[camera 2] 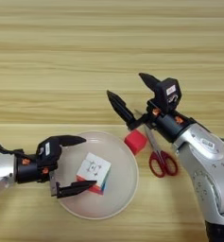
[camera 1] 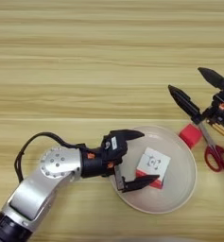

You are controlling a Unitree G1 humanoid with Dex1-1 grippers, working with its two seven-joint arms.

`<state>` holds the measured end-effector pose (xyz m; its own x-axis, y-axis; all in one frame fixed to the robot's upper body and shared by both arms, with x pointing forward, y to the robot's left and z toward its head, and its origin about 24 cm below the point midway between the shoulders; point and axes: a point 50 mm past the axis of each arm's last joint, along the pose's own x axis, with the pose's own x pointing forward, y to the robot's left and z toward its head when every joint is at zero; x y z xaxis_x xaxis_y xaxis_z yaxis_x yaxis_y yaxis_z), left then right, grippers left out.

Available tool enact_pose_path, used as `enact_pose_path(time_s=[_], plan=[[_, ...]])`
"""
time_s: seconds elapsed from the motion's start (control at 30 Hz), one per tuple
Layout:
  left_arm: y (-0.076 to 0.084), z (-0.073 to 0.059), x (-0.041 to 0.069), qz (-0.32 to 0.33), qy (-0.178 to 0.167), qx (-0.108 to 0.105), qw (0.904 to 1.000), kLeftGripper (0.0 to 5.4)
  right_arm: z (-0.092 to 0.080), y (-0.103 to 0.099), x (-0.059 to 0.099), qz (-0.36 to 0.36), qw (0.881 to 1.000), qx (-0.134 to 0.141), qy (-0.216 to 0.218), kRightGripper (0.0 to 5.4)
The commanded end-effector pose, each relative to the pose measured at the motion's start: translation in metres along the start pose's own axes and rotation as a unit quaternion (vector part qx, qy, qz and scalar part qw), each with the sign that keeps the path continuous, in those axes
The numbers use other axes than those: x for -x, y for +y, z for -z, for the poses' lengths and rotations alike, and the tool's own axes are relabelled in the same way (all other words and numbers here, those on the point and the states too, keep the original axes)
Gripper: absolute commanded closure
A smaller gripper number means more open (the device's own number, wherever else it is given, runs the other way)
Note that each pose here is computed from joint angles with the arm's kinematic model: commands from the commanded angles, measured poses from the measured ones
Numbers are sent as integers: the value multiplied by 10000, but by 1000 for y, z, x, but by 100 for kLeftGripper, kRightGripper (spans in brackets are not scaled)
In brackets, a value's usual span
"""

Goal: Move the objects on the table

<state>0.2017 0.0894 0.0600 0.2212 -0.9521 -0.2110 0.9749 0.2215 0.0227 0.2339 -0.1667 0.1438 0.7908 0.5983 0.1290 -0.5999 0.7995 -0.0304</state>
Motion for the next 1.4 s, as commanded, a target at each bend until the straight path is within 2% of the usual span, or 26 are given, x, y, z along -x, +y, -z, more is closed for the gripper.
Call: enact_pose_path(time_s=[0.03,0.17,0.63,0.8,1.4], plan=[[2,2,-3,183,107,-23,9998,0,-3,0,-1,-47,9999,90,-32,5],[1,6,-4,326,169,44,9993,0,-3,0,-1,-49,9999,89,-24,5],[-1,11,-5,515,258,26,9983,0,-2,2,-2,-68,9999,73,-22,5],[-1,15,-8,496,223,106,9985,0,-1,2,0,-43,10000,48,-14,5],[-2,16,-21,639,103,70,9979,0,-1,5,2,4,10000,23,-40,5]])
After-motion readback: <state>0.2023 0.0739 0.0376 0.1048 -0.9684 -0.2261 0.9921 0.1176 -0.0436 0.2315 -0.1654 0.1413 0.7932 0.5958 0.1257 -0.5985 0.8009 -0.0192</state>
